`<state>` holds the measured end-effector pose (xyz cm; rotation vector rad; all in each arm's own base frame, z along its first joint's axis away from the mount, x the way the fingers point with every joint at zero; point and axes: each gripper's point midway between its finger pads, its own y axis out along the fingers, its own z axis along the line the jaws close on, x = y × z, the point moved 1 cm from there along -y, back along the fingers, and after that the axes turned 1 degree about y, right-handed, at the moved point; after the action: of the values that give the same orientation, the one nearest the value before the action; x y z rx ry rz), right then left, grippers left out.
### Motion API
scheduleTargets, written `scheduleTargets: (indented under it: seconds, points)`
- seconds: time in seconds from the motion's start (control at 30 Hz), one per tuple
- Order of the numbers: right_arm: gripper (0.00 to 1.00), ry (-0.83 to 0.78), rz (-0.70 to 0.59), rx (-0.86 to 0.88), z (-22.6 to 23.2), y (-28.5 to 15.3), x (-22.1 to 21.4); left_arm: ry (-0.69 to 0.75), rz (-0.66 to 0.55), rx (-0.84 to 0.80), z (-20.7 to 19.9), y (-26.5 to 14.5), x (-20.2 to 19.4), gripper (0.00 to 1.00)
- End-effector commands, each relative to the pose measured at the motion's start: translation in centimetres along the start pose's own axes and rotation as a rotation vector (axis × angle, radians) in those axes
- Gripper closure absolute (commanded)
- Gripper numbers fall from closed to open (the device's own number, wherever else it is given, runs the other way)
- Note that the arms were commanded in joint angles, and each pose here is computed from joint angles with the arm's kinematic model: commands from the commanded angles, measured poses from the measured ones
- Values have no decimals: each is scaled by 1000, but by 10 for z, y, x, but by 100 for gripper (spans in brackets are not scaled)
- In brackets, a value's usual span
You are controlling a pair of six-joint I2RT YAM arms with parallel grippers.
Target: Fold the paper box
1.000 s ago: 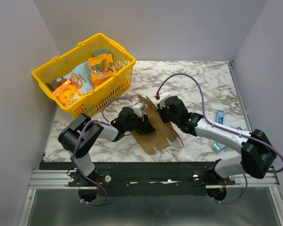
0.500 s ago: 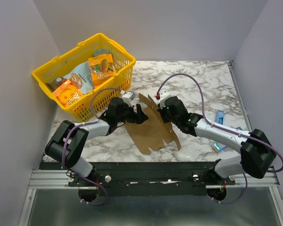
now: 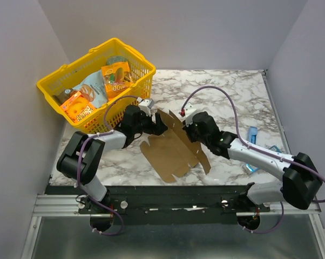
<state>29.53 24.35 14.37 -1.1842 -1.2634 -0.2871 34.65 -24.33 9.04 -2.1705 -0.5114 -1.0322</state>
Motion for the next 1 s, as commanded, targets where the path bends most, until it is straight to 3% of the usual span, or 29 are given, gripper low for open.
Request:
scheduleTargets:
  seconds: [0.0,0.37,0.6,0.87,0.97]
  points:
    - [99,-47,-54,47,2,-21,12,41,-55,9,1,-7,15,10]
    - [99,-54,-105,103,8,-36,22,-15,-84,-42,-1,-14,10,11]
    - [99,-51,-114,122,11,-37,25,-33,-65,-95,-2,-3,2,22]
    - [99,-51,-111,127,12,-36,25,-63,-24,-60,10,6,-11,22]
    - [99,-50,-109,126,12,-36,25,-84,-31,-95,4,8,-10,31]
